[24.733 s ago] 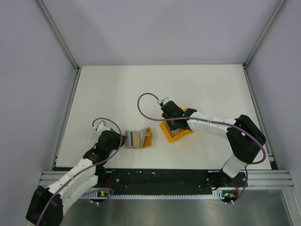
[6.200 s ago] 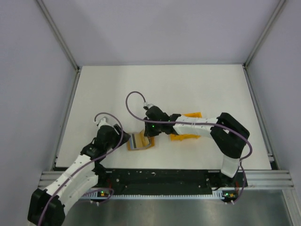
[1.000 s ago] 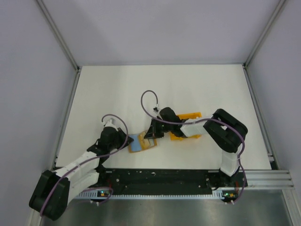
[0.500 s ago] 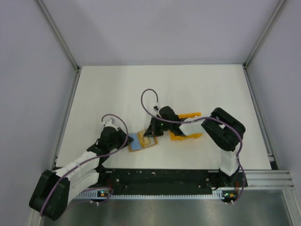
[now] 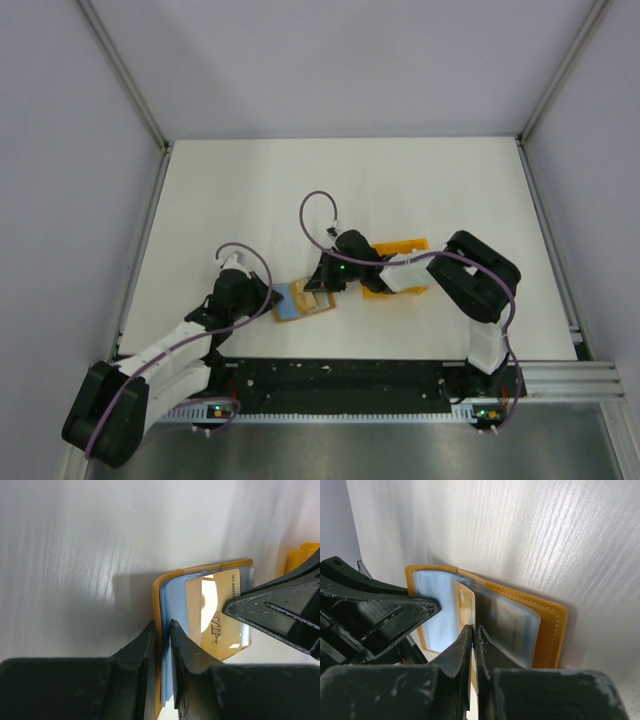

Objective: Put the credit cards into the card holder
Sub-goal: Insert the credit card into the card holder.

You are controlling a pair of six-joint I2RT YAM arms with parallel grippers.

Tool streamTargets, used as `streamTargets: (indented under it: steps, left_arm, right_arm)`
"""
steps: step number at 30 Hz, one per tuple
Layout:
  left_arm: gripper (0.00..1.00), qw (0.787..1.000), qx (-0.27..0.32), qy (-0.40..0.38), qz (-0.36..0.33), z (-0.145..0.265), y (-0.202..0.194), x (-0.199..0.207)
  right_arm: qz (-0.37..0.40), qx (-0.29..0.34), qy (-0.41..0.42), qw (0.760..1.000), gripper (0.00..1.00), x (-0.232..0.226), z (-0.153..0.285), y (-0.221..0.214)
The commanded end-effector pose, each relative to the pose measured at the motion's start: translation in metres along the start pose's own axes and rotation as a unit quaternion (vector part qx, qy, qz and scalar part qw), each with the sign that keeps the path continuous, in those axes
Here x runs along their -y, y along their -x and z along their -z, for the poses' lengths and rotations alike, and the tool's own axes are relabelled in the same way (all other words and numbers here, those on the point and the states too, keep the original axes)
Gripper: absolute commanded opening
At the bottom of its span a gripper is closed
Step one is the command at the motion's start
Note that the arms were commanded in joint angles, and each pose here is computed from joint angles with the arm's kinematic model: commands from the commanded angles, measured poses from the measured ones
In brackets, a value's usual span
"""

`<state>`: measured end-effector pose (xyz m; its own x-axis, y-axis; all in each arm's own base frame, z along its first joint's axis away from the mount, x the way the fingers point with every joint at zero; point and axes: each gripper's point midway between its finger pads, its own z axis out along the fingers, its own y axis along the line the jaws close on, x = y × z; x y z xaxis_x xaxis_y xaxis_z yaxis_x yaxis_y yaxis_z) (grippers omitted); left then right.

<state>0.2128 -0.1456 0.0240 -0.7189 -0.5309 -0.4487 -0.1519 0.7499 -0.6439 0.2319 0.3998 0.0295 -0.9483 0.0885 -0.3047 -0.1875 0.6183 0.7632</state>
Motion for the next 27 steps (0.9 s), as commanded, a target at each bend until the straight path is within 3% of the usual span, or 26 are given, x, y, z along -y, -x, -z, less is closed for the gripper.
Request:
streamTargets:
  steps: [1, 4, 11, 18, 22, 27]
  left_arm:
    - [0.2, 1.0, -0.009, 0.003, 0.0, 0.001, -0.007, -0.006]
    - [0.28, 1.0, -0.005, 0.0, 0.002, 0.001, -0.006, -0.005]
    - [0.34, 1.0, -0.003, -0.014, 0.014, 0.001, -0.008, -0.003]
    - [0.37, 1.0, -0.001, -0.012, 0.016, 0.001, -0.006, -0.002]
    - [0.37, 1.0, 0.002, 0.021, 0.01, 0.003, -0.004, -0.011]
    - [0.34, 0.996, 0.026, 0.086, 0.007, 0.016, 0.009, -0.027]
  right_arm:
    - [0.006, 0.014, -0.032, 0.999, 0.0, 0.013, 0.003, 0.005]
    - [0.014, -0.019, -0.039, 0.999, 0.0, 0.011, 0.0, -0.022]
    - [0.013, -0.068, -0.034, 0.997, 0.01, 0.005, -0.002, -0.056]
    - [0.025, -0.085, -0.018, 0.996, 0.07, -0.014, -0.002, -0.058]
    - [0.034, -0.062, -0.067, 0.995, 0.0, 0.003, 0.0, -0.043]
    - [0.032, -0.049, -0.085, 0.995, 0.0, 0.027, 0.004, -0.025]
